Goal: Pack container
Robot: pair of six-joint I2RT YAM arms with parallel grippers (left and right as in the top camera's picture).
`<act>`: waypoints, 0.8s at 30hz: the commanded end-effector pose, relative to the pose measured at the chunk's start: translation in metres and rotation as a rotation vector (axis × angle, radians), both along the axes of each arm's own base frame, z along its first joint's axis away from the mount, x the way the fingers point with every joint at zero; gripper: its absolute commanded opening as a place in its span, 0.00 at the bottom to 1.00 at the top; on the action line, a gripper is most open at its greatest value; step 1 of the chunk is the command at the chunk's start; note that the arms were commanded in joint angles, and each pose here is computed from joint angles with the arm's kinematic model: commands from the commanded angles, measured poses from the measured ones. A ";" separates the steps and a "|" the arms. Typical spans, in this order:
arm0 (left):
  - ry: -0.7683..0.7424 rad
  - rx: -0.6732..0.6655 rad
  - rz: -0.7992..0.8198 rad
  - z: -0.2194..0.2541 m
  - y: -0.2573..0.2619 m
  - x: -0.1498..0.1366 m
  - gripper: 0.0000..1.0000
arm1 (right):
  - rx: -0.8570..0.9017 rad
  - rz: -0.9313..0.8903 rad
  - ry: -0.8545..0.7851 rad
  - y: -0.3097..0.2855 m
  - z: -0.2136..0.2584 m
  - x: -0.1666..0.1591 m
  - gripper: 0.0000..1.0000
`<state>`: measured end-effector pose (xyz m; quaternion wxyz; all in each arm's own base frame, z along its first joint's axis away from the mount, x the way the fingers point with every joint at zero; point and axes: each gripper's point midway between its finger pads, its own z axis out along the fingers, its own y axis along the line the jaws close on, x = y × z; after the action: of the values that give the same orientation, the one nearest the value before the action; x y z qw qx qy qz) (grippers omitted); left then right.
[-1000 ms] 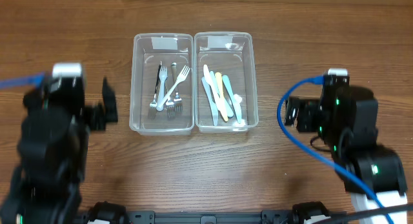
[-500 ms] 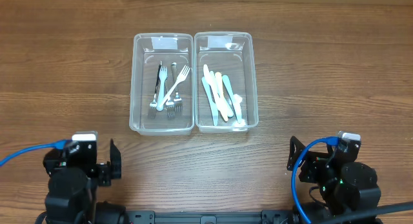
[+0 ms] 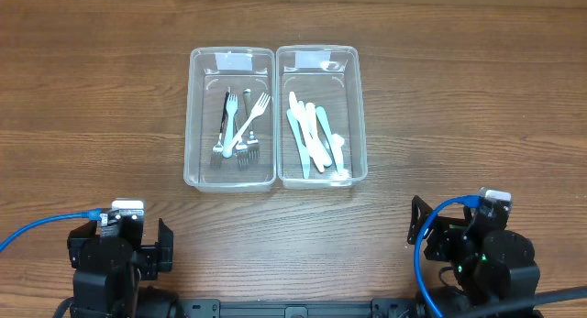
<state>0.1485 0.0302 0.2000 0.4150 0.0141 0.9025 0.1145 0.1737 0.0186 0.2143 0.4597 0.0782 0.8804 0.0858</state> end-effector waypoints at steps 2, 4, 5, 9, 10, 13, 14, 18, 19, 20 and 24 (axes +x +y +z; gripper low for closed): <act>0.000 0.009 -0.018 -0.001 -0.001 0.000 1.00 | 0.009 -0.028 -0.142 -0.008 0.018 -0.013 1.00; -0.001 0.009 -0.018 -0.001 -0.001 0.000 1.00 | -0.004 -0.054 -0.303 -0.014 0.024 -0.012 1.00; -0.001 0.009 -0.018 -0.001 -0.001 0.000 1.00 | -0.021 -0.046 -0.379 -0.013 0.024 0.001 1.00; -0.001 0.010 -0.018 -0.001 -0.001 0.000 1.00 | -0.050 -0.034 -0.559 -0.012 0.029 0.039 1.00; -0.001 0.009 -0.018 -0.001 -0.001 0.000 1.00 | -0.059 -0.032 -0.602 -0.012 0.030 0.045 1.00; -0.001 0.009 -0.018 -0.001 -0.001 0.000 1.00 | -0.078 -0.031 -0.688 -0.011 0.021 0.059 1.00; -0.001 0.009 -0.018 -0.001 -0.001 0.000 1.00 | -0.107 -0.024 -0.706 -0.011 0.015 0.062 1.00; -0.001 0.009 -0.018 -0.001 -0.001 0.000 1.00 | -0.189 -0.006 -0.660 -0.012 -0.022 0.071 1.00; -0.001 0.010 -0.018 -0.001 -0.001 0.000 1.00 | -0.190 -0.004 -0.636 -0.012 -0.032 0.073 1.00; -0.001 0.009 -0.018 -0.001 -0.001 0.000 1.00 | -0.187 0.003 -0.600 -0.012 -0.041 0.073 1.00; -0.001 0.010 -0.018 -0.001 -0.001 0.000 1.00 | -0.185 0.010 -0.585 -0.010 -0.044 0.073 1.00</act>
<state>0.1482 0.0302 0.1992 0.4140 0.0143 0.9029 0.1146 0.2464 0.0079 0.1704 0.6951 0.0115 0.7182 0.0314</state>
